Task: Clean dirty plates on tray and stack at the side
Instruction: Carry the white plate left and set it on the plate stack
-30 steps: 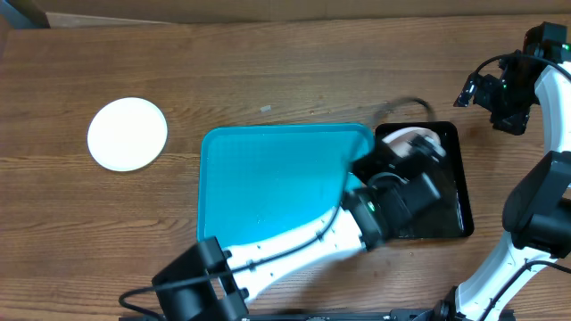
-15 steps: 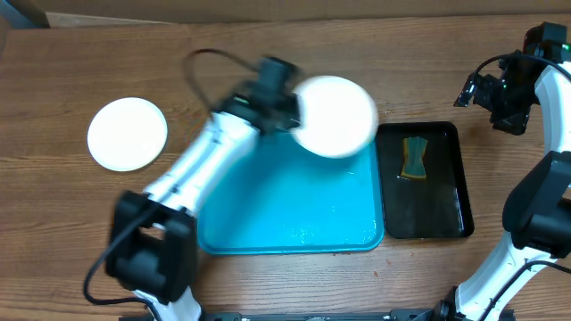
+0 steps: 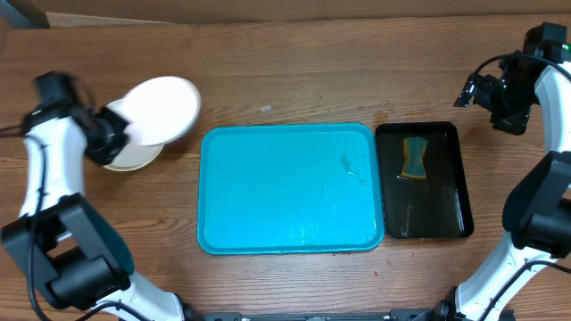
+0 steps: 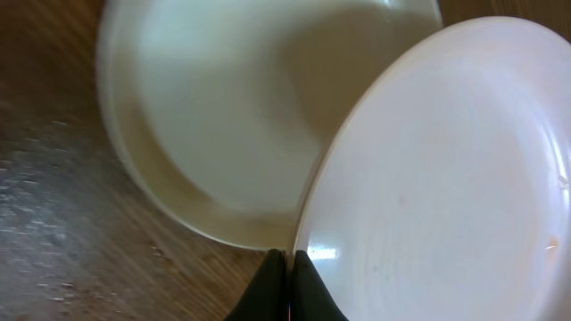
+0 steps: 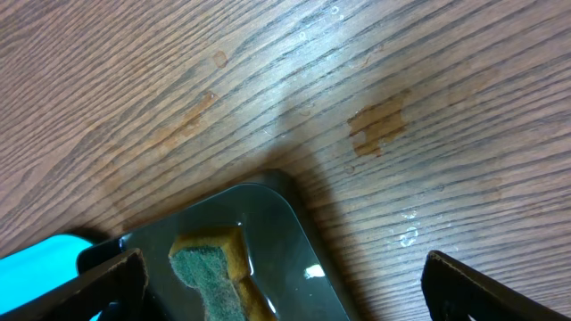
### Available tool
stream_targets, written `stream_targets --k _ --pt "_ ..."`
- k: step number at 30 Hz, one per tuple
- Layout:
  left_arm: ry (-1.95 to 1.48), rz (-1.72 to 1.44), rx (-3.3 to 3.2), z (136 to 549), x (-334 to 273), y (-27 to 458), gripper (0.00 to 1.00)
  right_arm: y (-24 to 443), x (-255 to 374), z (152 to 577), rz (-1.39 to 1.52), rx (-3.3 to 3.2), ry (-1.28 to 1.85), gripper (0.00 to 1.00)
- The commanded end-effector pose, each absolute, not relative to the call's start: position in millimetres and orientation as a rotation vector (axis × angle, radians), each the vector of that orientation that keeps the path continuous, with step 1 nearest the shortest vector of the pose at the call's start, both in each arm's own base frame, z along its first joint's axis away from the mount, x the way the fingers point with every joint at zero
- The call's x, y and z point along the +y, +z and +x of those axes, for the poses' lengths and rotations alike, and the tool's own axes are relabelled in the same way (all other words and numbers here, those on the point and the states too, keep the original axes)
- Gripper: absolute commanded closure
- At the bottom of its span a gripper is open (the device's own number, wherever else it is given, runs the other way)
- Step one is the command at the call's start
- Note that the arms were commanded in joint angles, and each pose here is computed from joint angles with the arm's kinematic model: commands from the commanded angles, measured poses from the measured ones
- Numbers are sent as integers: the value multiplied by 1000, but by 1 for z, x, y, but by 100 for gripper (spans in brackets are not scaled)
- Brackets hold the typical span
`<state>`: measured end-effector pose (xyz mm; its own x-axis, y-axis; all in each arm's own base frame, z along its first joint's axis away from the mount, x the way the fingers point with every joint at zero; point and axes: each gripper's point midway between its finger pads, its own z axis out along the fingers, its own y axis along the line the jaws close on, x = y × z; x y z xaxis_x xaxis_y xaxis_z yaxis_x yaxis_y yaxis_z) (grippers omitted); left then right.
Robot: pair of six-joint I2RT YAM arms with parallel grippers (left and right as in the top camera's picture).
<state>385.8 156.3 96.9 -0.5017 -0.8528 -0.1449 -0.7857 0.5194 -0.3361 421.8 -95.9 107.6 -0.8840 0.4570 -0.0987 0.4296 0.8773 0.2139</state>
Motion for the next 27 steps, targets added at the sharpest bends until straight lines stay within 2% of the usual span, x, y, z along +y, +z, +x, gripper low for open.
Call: stream_targets --k 1,8,27 --pt "-248 -1488 2373 366 204 104 96 113 -97 422 693 2883 280 0" --pt "-57 -1588 2337 339 239 93 96 113 -97 422 693 2883 280 0" --pt "-41 -1506 2335 360 231 91 96 113 -97 422 693 2883 280 0"
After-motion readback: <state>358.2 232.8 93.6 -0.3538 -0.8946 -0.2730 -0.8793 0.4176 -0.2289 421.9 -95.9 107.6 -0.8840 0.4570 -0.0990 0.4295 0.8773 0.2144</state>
